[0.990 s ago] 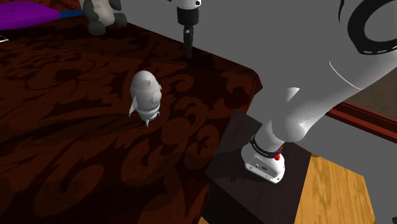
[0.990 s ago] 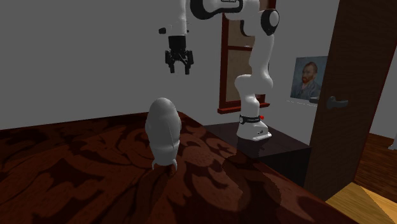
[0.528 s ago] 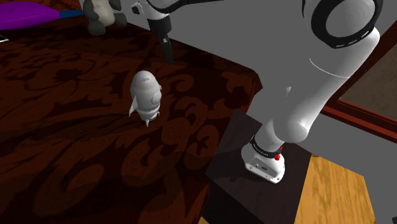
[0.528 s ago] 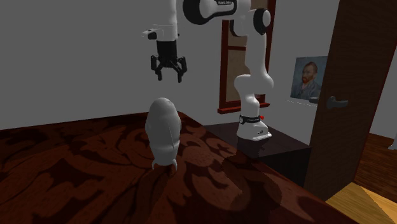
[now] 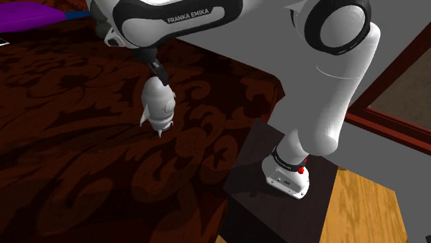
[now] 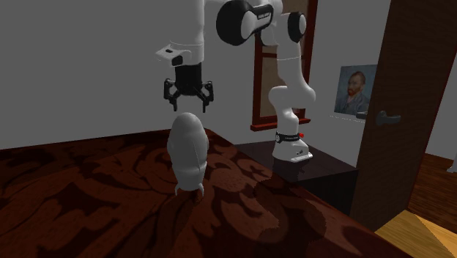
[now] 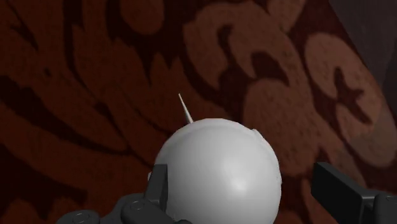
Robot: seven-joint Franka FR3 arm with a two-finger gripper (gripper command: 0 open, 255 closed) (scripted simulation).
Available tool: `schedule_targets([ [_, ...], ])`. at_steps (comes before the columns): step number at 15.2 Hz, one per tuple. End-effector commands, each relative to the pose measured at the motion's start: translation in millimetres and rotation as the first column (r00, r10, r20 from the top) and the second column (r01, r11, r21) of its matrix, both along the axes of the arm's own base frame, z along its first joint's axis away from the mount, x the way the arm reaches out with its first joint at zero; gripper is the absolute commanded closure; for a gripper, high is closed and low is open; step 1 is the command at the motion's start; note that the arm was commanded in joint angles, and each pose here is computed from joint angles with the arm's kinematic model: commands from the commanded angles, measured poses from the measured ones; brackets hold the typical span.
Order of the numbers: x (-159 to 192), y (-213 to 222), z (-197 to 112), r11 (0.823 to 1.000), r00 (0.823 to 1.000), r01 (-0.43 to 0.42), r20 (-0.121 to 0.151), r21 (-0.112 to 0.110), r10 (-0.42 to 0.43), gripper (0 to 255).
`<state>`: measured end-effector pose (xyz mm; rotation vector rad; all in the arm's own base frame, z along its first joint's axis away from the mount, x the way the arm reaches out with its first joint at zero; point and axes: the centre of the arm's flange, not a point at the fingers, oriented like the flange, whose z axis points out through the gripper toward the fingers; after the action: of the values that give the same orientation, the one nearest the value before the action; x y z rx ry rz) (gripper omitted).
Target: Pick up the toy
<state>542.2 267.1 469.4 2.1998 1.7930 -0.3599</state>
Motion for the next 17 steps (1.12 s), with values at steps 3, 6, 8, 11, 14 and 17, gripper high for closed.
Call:
schedule_targets([
  [3,-2.7,53.8,-33.4,0.980,0.981,-0.190,-0.039,-0.054,0.188,0],
  [6,-12.6,90.6,-59.3,0.941,0.944,-0.326,-0.074,-0.089,0.320,0],
  [8,-19.1,106.7,-71.7,0.916,0.921,-0.388,-0.092,-0.103,0.379,0],
  [11,-19.1,106.7,-87.5,0.916,0.921,-0.388,-0.092,-0.103,0.379,0],
  [14,-19.1,106.7,-103.4,0.916,0.921,-0.388,-0.092,-0.103,0.379,0],
  [17,-19.1,106.7,-111.7,0.916,0.921,-0.388,-0.092,-0.103,0.380,0],
])
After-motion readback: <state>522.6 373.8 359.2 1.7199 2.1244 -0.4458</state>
